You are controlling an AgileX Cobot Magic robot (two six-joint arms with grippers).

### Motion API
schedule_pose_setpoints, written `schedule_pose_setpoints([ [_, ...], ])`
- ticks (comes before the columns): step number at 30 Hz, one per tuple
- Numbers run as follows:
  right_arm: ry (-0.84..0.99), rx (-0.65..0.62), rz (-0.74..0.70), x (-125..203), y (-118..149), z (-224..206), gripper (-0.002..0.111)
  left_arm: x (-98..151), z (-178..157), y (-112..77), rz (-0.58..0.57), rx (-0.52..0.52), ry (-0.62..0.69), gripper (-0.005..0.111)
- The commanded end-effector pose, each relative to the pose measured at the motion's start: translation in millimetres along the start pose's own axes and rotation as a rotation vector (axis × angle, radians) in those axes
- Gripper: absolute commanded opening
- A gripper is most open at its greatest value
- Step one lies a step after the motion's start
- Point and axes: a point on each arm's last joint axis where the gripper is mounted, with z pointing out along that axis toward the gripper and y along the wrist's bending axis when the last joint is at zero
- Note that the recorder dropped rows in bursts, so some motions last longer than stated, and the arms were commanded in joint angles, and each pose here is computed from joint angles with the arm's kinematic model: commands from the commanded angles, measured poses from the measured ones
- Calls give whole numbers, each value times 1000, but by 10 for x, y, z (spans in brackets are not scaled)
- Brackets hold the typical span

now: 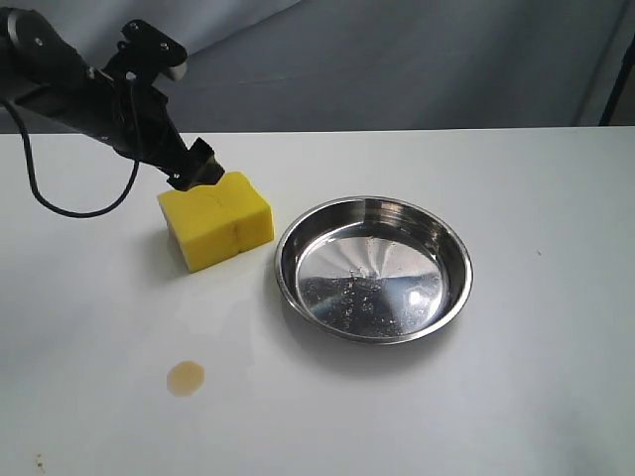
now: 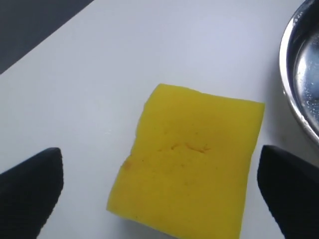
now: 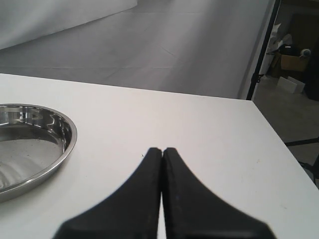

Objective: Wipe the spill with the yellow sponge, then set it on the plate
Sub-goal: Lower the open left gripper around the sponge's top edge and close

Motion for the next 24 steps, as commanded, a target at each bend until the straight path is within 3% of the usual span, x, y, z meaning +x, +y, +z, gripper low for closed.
schedule_pose_setpoints([
  [1, -1, -4, 9, 4, 4, 5, 0, 45, 154, 2, -5, -6, 8, 105],
  [24, -1, -4, 7, 4, 4, 5, 0, 15, 255, 108, 0, -116, -68, 105],
])
